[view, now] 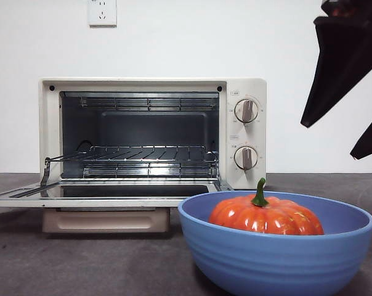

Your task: Place pumpkin in the steamer

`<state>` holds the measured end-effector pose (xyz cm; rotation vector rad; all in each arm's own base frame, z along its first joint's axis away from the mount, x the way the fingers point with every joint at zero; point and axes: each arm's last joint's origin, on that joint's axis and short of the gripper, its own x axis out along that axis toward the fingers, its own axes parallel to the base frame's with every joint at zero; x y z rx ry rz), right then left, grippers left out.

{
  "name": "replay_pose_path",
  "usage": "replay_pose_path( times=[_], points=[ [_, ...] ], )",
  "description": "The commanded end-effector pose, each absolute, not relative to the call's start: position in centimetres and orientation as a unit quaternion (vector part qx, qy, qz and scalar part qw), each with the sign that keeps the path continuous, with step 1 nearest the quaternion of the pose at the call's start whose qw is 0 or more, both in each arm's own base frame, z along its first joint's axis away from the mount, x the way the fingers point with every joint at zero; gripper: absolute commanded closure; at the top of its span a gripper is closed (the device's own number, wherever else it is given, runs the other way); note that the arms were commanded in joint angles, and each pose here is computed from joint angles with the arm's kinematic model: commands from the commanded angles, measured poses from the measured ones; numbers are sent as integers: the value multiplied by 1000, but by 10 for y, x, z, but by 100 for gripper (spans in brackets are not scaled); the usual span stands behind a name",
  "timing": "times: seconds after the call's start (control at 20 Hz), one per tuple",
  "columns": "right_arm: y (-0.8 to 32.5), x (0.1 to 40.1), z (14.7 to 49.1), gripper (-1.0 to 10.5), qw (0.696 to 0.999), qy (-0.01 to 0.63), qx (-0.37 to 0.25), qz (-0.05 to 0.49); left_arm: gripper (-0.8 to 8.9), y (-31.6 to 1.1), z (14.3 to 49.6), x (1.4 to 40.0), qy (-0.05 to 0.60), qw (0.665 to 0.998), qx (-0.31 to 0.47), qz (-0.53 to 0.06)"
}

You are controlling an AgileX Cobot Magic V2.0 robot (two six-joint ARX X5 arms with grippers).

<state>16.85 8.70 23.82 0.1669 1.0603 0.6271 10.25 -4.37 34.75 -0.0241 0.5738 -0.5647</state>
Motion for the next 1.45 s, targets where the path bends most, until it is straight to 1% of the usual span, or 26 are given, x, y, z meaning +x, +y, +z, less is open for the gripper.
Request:
replay_pose_path(
  times=[0.05, 0.25, 0.55, 0.65, 0.8, 0.95, 1.05, 1.25, 1.4, 1.45],
  points=[
    [96, 167, 238, 602, 816, 501, 70, 279, 798, -44, 348, 104, 282, 919, -6, -276],
    [109, 161, 235, 623, 826, 503, 40, 251, 798, -44, 347, 103, 283, 919, -6, -275],
    [133, 157, 219, 651, 821, 526, -8, 220, 798, -44, 347, 103, 283, 919, -6, -275],
    [138, 158, 214, 680, 825, 528, -28, 200, 798, -44, 347, 103, 284, 919, -6, -275],
    [142, 160, 206, 681, 819, 539, -40, 193, 798, -44, 347, 103, 286, 918, -5, -275],
    [142, 160, 193, 691, 815, 547, -38, 187, 798, -44, 347, 103, 286, 918, -5, -275],
    [140, 157, 185, 755, 812, 553, -35, 183, 798, -44, 347, 103, 286, 918, -5, -275],
    [142, 157, 184, 786, 808, 553, -17, 203, 798, -44, 347, 103, 286, 918, -4, -276],
    [142, 157, 184, 841, 806, 555, -11, 203, 798, -44, 347, 103, 286, 918, -4, -276],
    [142, 157, 184, 876, 805, 557, -7, 204, 798, -44, 347, 103, 286, 918, -4, -276]
  ],
)
